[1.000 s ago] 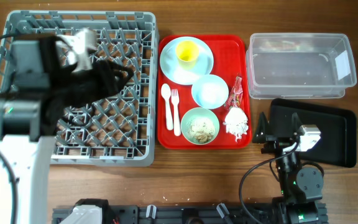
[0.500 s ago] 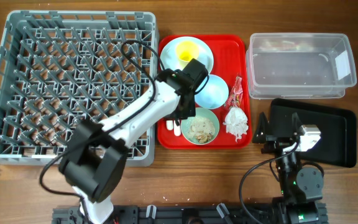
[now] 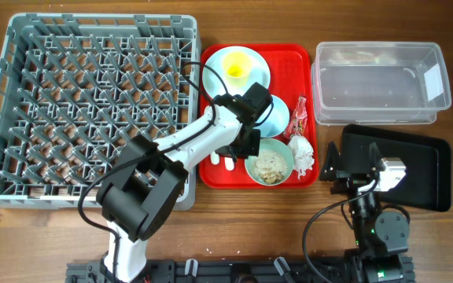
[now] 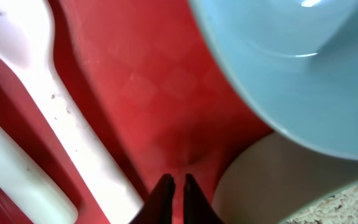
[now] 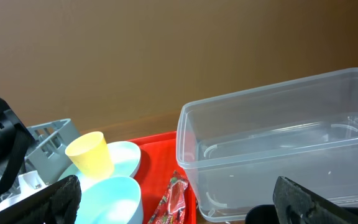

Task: Sort waste into correct bins and load items into the dishwasher rack
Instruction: 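Lower the left gripper onto the white fork and grasp it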

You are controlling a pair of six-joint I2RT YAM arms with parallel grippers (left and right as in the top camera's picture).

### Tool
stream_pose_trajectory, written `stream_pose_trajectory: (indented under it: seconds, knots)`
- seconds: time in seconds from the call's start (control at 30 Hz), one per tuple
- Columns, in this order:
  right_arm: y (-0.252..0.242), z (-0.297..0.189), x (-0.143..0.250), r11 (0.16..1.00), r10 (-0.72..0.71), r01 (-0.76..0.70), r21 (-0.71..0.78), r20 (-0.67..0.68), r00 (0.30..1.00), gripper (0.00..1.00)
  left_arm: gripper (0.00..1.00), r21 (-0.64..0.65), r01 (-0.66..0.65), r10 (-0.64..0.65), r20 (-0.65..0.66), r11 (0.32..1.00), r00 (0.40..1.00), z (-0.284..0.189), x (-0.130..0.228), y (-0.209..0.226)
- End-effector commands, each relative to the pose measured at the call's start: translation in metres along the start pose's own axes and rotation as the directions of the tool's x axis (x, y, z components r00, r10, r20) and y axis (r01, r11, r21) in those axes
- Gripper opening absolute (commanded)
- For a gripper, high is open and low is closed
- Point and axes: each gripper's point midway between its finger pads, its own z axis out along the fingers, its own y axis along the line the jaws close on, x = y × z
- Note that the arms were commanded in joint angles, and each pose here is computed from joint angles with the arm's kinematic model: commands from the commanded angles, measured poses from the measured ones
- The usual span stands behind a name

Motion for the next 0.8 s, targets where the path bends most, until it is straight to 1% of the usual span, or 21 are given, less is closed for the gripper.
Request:
stream_pose_trajectory:
  seconds: [0.0,0.1,0.17,0.23,0.33,0.4,0.43,0.47,0.57,0.7,0.77]
  knots:
    - [0.003,0.000,-0.001,1.000,-0.007,0.008,-0.015,0.005,1.000,1.00,0.09,-0.040,0.011,-0.010,0.031,0.999,0.999,0.000,-0.009,0.012]
    - [0.003,0.000,-0.001,1.000,-0.008,0.008,-0.015,0.005,1.000,1.00,0.11,-0.027,0.068,-0.067,0.054,0.997,0.996,-0.009,-0.021,0.023]
    - [0.003,0.000,-0.001,1.000,-0.008,0.008,-0.015,0.005,1.000,1.00,0.20,-0.013,0.096,-0.094,0.080,0.995,0.992,-0.020,-0.029,0.031]
    - [0.003,0.000,-0.001,1.000,-0.007,0.008,-0.015,0.005,1.000,1.00,0.24,0.008,0.169,-0.169,0.107,0.986,0.980,-0.030,-0.038,0.040]
    - [0.003,0.000,-0.001,1.000,-0.007,0.008,-0.015,0.005,1.000,1.00,0.26,0.011,0.176,-0.176,0.120,0.984,0.977,-0.028,-0.041,0.041]
    - [0.003,0.000,-0.001,1.000,-0.007,0.008,-0.015,0.005,1.000,1.00,0.29,-0.022,0.168,-0.162,0.167,0.986,0.973,-0.027,-0.047,0.041]
    - [0.003,0.000,-0.001,1.000,-0.008,0.008,-0.015,0.005,1.000,1.00,0.30,-0.046,0.185,-0.173,0.188,0.982,0.967,-0.026,-0.049,0.044]
    - [0.003,0.000,-0.001,1.000,-0.008,0.008,-0.015,0.005,1.000,1.00,0.30,-0.078,0.213,-0.192,0.213,0.974,0.958,-0.025,-0.050,0.048]
    - [0.003,0.000,-0.001,1.000,-0.007,0.008,-0.015,0.005,1.000,1.00,0.27,-0.083,0.198,-0.178,0.206,0.977,0.962,-0.012,-0.042,0.046]
    - [0.003,0.000,-0.001,1.000,-0.008,0.008,-0.015,0.005,1.000,1.00,0.27,-0.079,0.217,-0.197,0.205,0.973,0.959,0.020,-0.025,0.056]
    - [0.003,0.000,-0.001,1.000,-0.008,0.008,-0.015,0.005,1.000,1.00,0.27,-0.079,0.217,-0.197,0.205,0.973,0.959,0.028,-0.021,0.060]
